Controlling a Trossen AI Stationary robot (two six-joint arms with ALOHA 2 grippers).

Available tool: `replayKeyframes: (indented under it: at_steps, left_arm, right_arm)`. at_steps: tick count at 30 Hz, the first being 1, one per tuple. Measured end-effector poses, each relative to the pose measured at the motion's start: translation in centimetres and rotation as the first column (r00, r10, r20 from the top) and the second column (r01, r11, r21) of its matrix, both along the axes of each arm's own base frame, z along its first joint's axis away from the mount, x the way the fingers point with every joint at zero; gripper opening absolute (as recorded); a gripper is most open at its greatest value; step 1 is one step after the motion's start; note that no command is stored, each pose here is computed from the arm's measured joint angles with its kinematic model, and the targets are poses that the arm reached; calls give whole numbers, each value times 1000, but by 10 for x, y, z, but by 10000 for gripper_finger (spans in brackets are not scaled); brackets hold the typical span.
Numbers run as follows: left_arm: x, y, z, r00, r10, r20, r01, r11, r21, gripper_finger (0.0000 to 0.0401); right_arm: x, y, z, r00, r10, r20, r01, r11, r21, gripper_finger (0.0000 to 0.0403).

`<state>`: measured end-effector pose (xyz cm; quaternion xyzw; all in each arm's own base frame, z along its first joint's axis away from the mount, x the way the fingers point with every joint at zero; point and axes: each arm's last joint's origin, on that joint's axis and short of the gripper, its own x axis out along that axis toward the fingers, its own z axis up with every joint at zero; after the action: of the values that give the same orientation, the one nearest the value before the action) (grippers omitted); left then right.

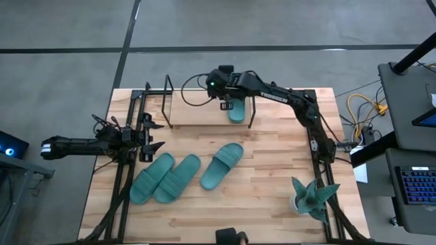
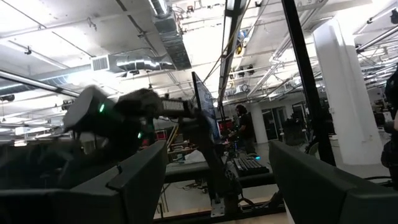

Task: Pick and place slides into the shelf
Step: Put the blue slide on the shelf

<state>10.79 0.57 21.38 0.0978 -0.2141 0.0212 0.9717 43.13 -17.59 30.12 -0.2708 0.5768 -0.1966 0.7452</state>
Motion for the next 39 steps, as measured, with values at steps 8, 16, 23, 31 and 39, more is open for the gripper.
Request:
replayKeyframes:
  at_steps: [8,16,23,31,39]
  left_arm:
    - [0,0,-1,1000,1,-10,-1,1000,-1,268]
    - [0,0,-1,1000,1,-13,-1,1000,-1,268]
    - [1,0,-1,1000,1,-15,-1,1000,-1,268]
    - [0,0,-1,1000,1,-13,-1,1000,0,268]
    - [0,0,-1,1000,1,-12,-1,1000,0,268]
  right_arm:
    - [1,-6,-35,986,9,-165,2,998,65,144]
    - [-1,-6,-41,983,20,-184,3,993,121,144]
    - [-3,-7,-57,974,19,-225,6,994,110,144]
    - [-2,-17,-72,975,-5,-223,15,999,45,144]
    - [-10,-34,-72,975,-58,-213,69,997,43,143]
